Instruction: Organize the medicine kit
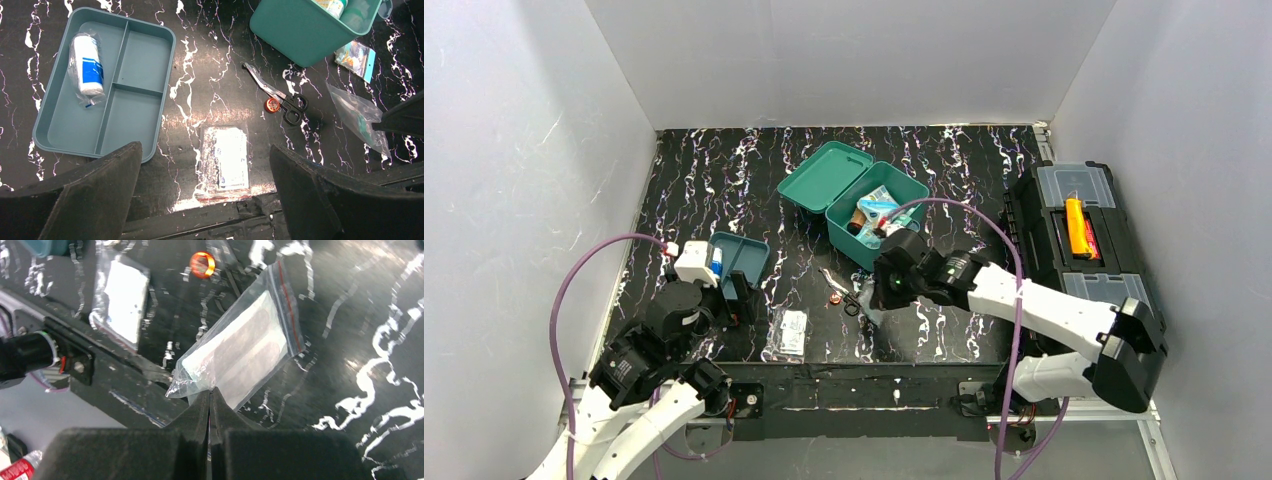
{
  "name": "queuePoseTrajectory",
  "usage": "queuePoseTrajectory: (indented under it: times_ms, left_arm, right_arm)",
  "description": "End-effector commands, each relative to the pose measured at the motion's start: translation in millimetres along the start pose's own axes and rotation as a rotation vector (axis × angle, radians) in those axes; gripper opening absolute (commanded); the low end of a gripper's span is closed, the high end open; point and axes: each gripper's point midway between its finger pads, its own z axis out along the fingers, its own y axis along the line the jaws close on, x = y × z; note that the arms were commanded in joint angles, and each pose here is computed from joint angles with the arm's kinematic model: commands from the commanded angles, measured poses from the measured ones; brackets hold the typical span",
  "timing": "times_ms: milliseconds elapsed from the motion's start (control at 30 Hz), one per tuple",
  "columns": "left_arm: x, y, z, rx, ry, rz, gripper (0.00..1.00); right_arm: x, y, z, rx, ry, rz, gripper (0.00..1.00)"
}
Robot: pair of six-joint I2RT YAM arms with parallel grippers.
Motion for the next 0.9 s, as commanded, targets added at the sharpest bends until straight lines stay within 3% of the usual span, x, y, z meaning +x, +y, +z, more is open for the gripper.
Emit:
queuePoseTrajectory:
  times_ms: [0, 567, 867]
  left_arm:
    - [-4, 2, -1, -0.008, -0.019, -0.004, 0.99]
    - [-7, 6, -5, -0.018, -0.048, -0.019, 1.0]
    - [-7, 6, -6, -0.015, -0.052, -0.019, 0.99]
  right_arm:
    - [-31, 53, -8, -0.131, -0.071, -0.126, 0.01]
    - [-82, 126, 5, -0.259, -0.157, -0.297, 0.01]
    - [-135, 158, -7, -0.239, -0.264, -0.359, 0.01]
